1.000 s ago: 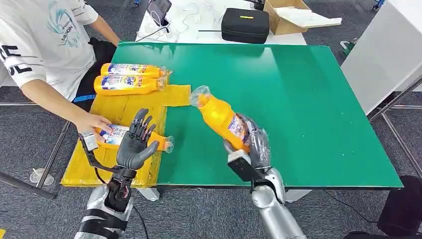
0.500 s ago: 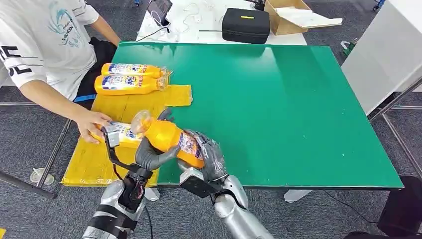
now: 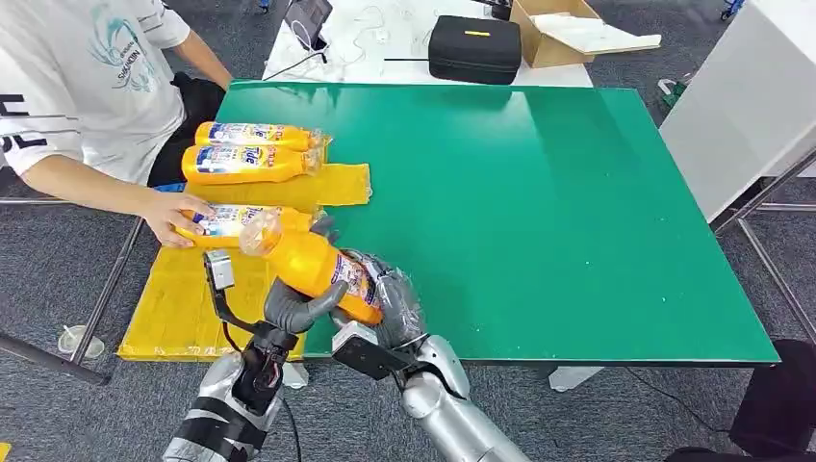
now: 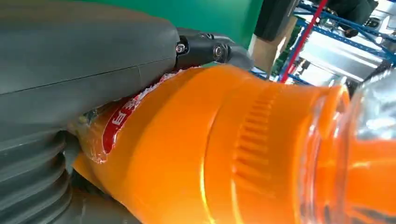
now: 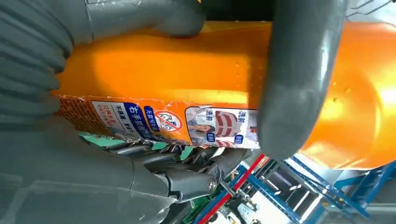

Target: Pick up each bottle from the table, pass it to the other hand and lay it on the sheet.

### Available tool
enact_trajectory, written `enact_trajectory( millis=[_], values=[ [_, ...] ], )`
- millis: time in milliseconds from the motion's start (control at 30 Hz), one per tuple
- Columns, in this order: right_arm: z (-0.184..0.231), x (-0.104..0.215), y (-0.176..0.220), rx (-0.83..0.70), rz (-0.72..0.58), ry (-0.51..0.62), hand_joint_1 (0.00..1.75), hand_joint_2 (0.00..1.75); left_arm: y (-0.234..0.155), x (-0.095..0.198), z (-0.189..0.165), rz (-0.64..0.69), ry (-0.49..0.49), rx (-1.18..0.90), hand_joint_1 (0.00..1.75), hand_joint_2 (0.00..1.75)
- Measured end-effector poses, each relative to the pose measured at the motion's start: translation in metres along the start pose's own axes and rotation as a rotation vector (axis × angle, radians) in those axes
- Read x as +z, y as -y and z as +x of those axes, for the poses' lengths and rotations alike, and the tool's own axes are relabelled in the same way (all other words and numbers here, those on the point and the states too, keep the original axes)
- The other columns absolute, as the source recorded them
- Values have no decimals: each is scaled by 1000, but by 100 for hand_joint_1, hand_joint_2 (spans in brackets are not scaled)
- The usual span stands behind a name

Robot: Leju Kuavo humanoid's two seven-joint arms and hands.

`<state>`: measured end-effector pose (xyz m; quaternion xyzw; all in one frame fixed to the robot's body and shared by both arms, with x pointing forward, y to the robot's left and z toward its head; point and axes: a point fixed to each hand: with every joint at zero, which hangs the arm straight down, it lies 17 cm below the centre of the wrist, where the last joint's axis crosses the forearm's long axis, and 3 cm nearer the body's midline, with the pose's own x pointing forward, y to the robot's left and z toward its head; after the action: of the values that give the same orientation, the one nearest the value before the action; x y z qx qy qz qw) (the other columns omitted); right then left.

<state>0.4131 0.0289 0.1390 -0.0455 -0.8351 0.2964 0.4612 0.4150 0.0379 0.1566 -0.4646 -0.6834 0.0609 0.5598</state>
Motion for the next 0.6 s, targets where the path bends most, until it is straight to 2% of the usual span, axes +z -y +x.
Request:
enact_trajectory(
  millis=[300, 367, 400, 433, 467, 533, 567, 600],
  values=[
    [2, -3, -9, 12, 34, -2, 175, 175, -5, 4, 14, 33, 45, 18, 175, 175],
    [3, -4, -9, 13, 36, -2, 155, 175, -4, 4, 16, 35, 51, 14, 175, 175],
    [3, -5, -9, 15, 37, 0, 155, 175, -5, 4, 16, 38, 50, 12, 175, 175],
    [3, -5, -9, 16, 38, -1, 40, 175, -5, 4, 16, 40, 50, 10, 175, 175],
    [3, -5, -10, 17, 39, -5, 0, 175, -6, 4, 15, 44, 47, 2, 175, 175],
    [2, -4, -11, 20, 43, -13, 0, 175, -7, 4, 16, 49, 47, -12, 175, 175],
    [0, -3, -11, 26, 40, -21, 0, 0, -8, 2, 17, 54, 51, -23, 175, 175],
    [-2, -2, -12, 29, 40, -29, 0, 0, -9, 2, 17, 58, 51, -30, 175, 175]
  ],
)
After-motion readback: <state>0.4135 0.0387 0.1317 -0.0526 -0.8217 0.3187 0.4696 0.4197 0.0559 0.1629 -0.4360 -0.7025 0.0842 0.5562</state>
